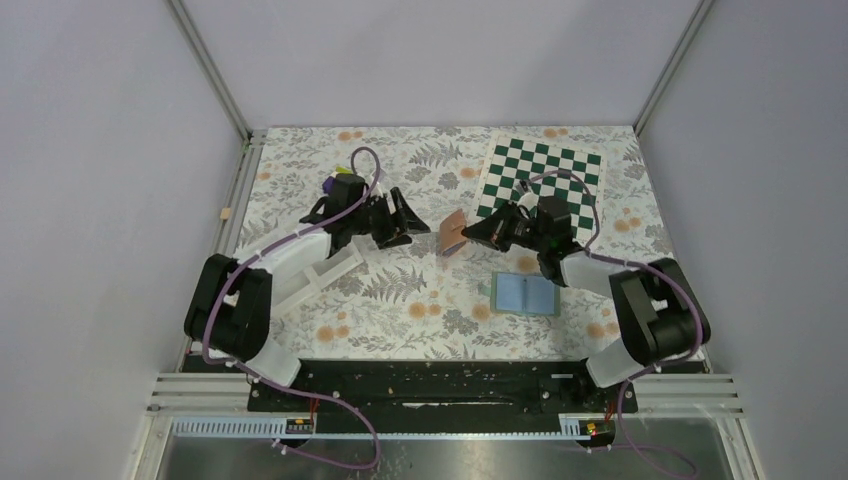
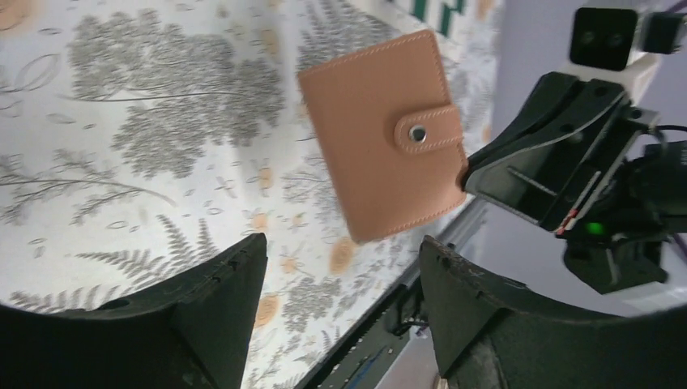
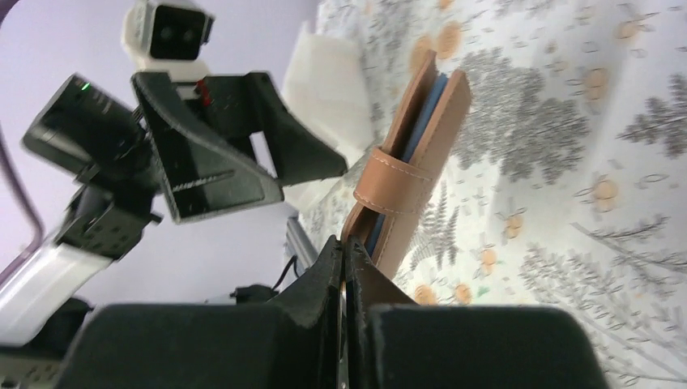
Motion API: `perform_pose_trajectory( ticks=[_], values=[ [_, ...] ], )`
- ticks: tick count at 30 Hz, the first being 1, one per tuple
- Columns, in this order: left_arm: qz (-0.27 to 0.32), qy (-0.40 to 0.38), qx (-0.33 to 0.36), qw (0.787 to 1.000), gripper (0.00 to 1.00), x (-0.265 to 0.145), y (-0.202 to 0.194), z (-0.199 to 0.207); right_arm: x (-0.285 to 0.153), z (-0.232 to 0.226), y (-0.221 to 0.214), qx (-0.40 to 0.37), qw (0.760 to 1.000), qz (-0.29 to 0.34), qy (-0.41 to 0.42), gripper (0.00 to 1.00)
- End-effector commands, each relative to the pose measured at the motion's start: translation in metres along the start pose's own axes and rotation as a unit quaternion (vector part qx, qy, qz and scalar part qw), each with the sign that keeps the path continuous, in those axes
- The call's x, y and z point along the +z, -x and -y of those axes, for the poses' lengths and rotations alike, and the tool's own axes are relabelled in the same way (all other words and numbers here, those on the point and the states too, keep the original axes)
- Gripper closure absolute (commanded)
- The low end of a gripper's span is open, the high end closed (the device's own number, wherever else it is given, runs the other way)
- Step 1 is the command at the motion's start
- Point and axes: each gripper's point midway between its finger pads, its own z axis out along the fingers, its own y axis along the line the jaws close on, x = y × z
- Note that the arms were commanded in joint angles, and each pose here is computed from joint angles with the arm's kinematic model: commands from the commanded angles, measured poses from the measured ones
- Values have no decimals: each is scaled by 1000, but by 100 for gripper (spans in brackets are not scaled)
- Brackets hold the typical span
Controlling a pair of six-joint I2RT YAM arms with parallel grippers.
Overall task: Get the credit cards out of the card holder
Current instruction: Pick up the card holder from the center of the board.
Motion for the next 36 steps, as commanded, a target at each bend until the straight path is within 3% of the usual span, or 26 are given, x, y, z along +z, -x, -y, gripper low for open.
perform_pose_trajectory(
  ticks=[1,7,10,15,19,27,30,36],
  values=[
    [23,-134,29,990,30,-21,8,61,-25,-49,-10,-41,997,-11,66,100],
    [35,-181,11,983,29,-41,6,86,-54,-94,-8,-79,992,14,93,100],
    [76,-183,-9,980,27,-53,8,86,-69,-119,-5,-102,988,31,111,100],
    [123,-279,11,952,24,-85,9,126,-88,-155,-4,-104,982,43,153,100],
    [109,-309,26,945,23,-86,-2,154,-101,-181,-4,-107,974,55,191,100],
    [94,-324,-1,942,22,-68,-14,163,-113,-205,-3,-115,969,61,208,100],
    [110,-355,-18,928,22,-71,-13,169,-117,-210,-7,-116,968,60,214,100],
    [132,-456,-56,879,27,-90,-10,193,-119,-195,-23,-106,971,46,208,100]
  ],
)
